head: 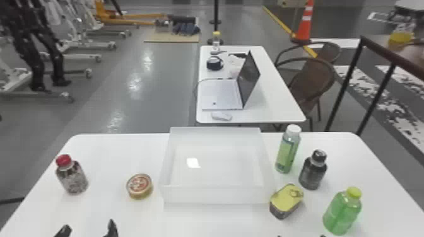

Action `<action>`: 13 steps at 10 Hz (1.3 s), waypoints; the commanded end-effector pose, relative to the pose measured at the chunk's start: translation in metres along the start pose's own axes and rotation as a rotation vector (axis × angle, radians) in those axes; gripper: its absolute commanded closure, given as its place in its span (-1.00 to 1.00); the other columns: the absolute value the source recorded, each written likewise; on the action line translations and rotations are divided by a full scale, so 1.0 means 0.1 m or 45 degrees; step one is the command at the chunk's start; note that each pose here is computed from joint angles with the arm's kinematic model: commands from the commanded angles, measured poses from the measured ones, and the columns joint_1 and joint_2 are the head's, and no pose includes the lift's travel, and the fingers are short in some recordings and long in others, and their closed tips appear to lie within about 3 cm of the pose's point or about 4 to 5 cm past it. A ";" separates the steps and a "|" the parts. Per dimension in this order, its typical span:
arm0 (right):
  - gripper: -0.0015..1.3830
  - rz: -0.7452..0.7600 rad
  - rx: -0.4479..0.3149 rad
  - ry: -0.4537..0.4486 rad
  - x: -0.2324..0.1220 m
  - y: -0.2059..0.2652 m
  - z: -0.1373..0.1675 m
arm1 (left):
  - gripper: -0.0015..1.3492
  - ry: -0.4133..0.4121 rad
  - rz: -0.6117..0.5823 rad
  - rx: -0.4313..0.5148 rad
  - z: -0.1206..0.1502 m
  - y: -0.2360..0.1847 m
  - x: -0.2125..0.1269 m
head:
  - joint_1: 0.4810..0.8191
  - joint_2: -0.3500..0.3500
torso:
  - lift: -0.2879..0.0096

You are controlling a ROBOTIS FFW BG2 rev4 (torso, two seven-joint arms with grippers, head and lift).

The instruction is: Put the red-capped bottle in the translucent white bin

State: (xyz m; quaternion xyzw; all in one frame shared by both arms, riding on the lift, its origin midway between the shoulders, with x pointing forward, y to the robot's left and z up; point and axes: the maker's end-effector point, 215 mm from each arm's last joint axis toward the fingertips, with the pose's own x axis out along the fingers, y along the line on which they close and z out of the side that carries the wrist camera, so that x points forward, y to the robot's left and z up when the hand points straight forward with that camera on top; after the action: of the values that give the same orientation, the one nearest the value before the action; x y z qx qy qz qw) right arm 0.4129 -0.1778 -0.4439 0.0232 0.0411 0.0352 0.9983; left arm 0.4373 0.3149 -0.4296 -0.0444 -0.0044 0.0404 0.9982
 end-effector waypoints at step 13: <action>-0.71 0.004 0.004 0.000 0.00 0.03 0.00 | -0.81 0.096 0.165 0.073 -0.20 0.24 0.66 | -0.60 0.00 | 0.26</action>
State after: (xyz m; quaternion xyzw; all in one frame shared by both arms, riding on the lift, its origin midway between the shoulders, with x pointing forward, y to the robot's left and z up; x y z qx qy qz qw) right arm 0.4131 -0.1751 -0.4440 0.0249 0.0412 0.0368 0.9982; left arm 0.4967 0.3434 -0.4511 -0.0174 0.0369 0.1052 0.9936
